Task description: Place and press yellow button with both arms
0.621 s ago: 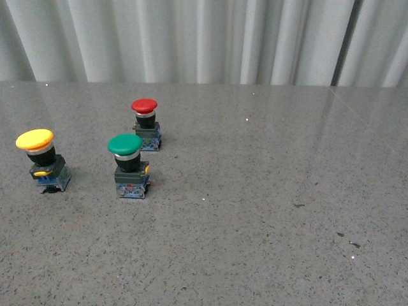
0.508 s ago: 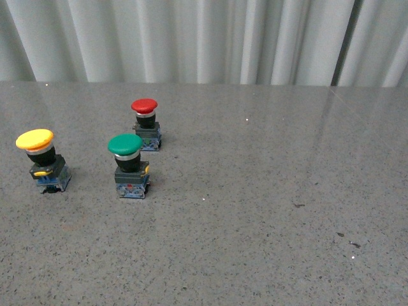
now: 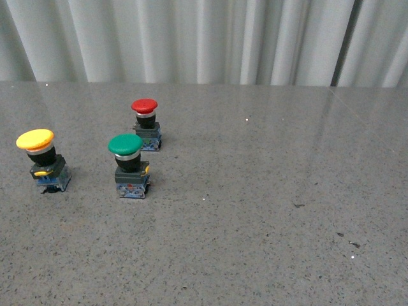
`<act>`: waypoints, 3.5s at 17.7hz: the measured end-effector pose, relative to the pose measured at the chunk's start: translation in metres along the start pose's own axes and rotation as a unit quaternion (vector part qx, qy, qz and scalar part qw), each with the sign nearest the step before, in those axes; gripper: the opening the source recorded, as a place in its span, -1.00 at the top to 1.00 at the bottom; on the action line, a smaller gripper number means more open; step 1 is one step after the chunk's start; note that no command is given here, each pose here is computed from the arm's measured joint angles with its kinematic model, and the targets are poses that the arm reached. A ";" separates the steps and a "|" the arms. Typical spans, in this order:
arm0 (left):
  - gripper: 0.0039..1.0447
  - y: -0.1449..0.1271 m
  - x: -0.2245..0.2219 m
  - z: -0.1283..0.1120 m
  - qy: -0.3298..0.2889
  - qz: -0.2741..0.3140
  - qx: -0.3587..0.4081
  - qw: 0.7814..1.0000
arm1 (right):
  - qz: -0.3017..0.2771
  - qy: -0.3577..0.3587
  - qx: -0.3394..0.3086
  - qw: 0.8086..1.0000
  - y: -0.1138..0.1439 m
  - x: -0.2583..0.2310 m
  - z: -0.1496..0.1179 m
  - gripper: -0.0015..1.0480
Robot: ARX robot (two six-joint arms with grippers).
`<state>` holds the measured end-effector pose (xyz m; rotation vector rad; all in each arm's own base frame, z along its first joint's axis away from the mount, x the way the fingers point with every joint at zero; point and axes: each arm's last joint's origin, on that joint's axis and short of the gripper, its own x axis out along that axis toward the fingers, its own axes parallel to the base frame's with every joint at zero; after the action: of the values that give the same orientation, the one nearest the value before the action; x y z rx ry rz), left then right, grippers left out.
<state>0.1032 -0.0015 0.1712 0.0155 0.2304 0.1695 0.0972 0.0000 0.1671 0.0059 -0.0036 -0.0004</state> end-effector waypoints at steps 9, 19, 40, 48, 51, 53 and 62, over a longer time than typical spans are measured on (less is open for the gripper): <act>-0.88 -0.023 0.107 0.108 -0.012 -0.035 0.048 0.998 | 0.000 0.000 0.000 1.000 0.000 0.000 0.000 -0.87; -0.88 -0.067 0.186 0.067 0.131 -0.079 0.034 0.988 | 0.000 0.000 0.000 1.000 0.000 0.000 0.000 -0.87; 0.37 -0.094 0.154 0.117 0.052 -0.118 0.017 0.992 | 0.000 0.000 0.000 1.000 0.000 0.000 0.000 -0.87; 0.38 -0.219 0.157 0.101 0.097 -0.232 0.027 0.967 | 0.000 0.000 0.000 1.000 0.000 0.000 0.000 -0.87; 0.38 -0.239 0.158 0.084 0.118 -0.240 0.023 0.963 | 0.000 0.000 0.000 1.000 0.000 0.000 0.000 -0.87; 0.38 -0.247 0.156 0.076 0.127 -0.242 0.023 0.962 | 0.000 0.000 0.000 1.000 0.000 0.000 0.000 -0.87; 0.38 -0.257 0.167 0.042 0.148 -0.205 0.020 0.967 | 0.000 0.000 0.000 1.000 0.000 0.000 0.000 -0.87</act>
<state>0.3159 -0.2262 0.1658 -0.0173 0.5287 -0.2493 0.0972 0.0000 0.1671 0.0059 -0.0040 0.0000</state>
